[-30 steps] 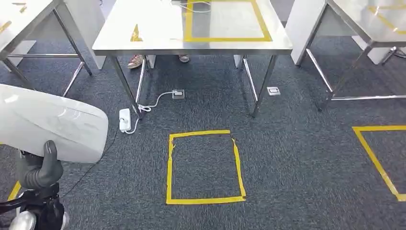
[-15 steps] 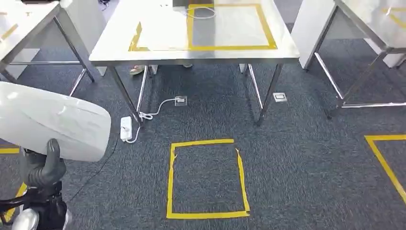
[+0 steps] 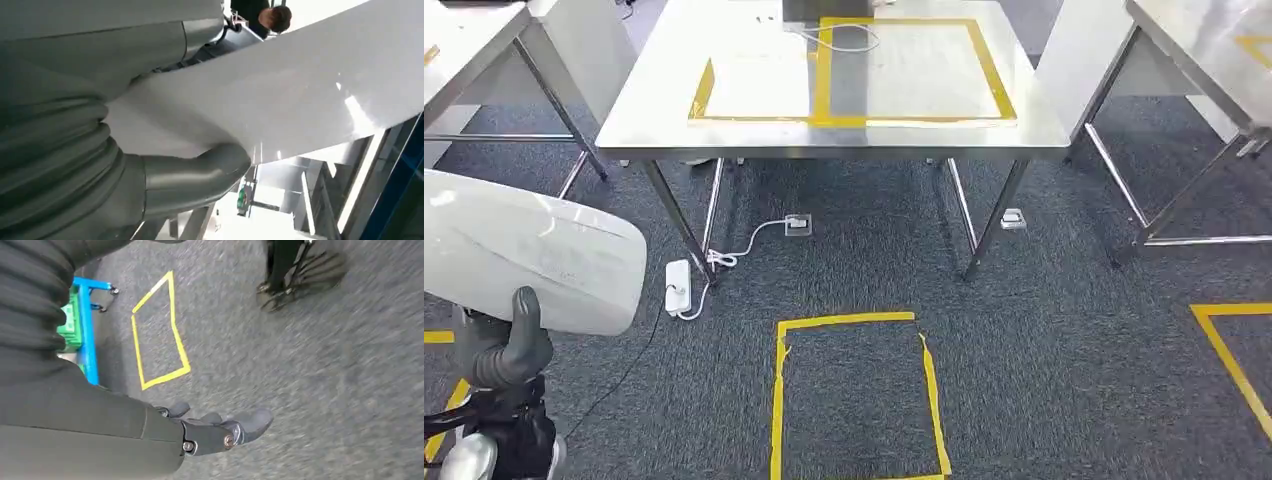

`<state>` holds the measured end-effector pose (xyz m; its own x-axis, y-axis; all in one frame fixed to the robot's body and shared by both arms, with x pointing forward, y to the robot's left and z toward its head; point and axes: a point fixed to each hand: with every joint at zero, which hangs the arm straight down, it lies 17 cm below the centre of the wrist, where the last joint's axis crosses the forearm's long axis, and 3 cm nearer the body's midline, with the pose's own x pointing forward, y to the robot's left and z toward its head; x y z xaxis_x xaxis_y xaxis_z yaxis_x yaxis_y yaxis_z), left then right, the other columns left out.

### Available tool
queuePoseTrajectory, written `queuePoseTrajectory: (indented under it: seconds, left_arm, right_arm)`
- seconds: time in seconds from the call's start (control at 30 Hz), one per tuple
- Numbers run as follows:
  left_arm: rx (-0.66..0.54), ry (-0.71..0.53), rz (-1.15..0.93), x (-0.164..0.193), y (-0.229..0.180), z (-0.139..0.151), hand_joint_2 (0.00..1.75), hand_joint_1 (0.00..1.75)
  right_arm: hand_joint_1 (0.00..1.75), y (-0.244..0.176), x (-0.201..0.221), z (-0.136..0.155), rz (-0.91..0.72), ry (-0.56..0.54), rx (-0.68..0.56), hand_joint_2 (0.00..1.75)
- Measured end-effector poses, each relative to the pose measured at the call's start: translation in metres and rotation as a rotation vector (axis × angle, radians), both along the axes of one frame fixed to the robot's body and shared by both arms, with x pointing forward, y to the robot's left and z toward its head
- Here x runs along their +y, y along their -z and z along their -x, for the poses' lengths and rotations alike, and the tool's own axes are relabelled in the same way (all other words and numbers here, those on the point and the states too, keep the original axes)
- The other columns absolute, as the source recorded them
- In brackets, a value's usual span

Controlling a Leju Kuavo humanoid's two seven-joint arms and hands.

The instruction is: Take the parts from the cabinet and place them on the table.

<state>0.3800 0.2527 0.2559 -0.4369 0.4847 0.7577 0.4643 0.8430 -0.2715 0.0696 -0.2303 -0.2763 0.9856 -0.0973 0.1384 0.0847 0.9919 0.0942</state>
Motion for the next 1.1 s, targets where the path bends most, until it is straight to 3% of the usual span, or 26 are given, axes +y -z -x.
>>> queuePoseTrajectory:
  seconds: [0.3,1.1]
  left_arm:
    - [0.011,0.002,0.002,0.000,0.004,-0.003,1.75,1.75]
    - [0.018,-0.012,-0.021,0.001,0.008,-0.010,1.75,1.75]
  right_arm:
    - [0.00,0.001,-0.001,0.012,-0.001,-0.001,0.019,1.75]
    - [0.00,0.001,-0.001,0.006,0.010,0.008,0.036,1.75]
